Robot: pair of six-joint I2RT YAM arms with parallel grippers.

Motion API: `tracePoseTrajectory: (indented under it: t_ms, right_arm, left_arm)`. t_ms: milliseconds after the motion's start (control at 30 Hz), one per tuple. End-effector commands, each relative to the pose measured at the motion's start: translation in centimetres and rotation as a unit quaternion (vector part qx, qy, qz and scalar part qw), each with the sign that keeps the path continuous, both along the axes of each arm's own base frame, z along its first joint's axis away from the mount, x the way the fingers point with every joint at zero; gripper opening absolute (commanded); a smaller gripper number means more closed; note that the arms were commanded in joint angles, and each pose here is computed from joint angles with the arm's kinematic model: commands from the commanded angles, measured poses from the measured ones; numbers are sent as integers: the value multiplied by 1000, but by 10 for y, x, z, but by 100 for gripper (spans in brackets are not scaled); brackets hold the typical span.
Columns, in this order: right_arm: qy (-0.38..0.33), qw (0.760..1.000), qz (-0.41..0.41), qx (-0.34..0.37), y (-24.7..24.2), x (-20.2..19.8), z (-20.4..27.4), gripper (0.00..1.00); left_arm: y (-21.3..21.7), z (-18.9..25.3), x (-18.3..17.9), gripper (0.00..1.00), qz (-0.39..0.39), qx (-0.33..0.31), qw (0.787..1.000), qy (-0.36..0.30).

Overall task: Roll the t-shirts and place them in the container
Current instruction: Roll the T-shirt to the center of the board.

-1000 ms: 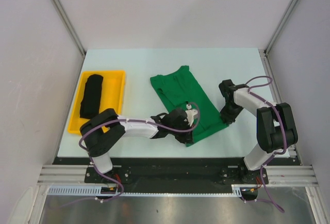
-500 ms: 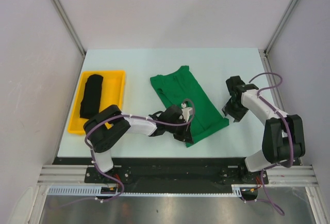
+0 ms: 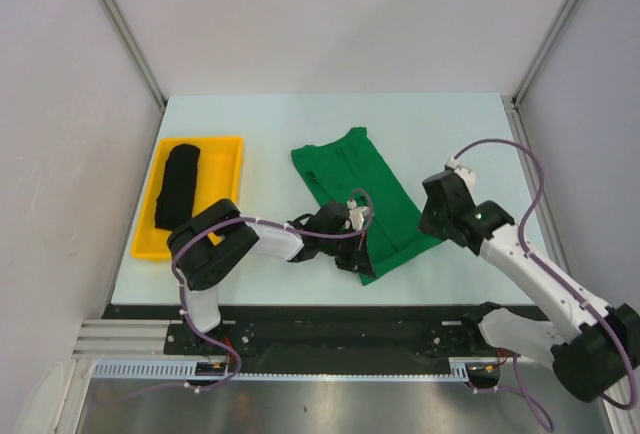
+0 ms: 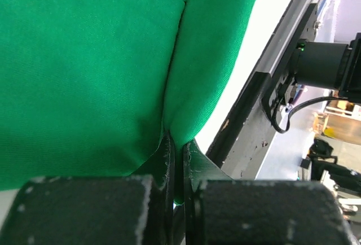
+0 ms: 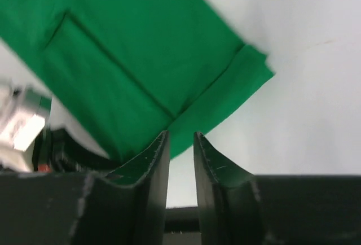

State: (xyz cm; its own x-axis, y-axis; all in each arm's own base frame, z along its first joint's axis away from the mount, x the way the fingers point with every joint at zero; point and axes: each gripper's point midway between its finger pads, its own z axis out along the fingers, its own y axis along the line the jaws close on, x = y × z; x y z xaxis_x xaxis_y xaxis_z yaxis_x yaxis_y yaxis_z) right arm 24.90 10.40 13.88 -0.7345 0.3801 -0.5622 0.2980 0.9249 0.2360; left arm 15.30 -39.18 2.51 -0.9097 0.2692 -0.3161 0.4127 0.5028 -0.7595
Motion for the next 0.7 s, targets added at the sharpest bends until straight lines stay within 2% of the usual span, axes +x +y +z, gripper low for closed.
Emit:
tracePoseTrajectory:
  t_ms: [0,100,233,433,667]
  right_arm:
    - [-23,998,57,-3,20,-32,-11,21]
    - [-21,997,71,-11,26,-52,-26,16]
    - [-22,996,86,-24,35,-60,-40,15]
    - [-11,995,85,-55,41,-52,-58,14]
    - [-9,994,86,-60,50,-41,-70,14]
  left_arm:
    - [6,-13,-6,0,1,13,1000,27]
    - [8,-15,-6,0,3,15,999,30]
    - [8,-17,-6,0,4,16,999,35]
    - [9,-19,-6,0,5,17,999,40]
    - [9,-18,-6,1,3,15,999,42]
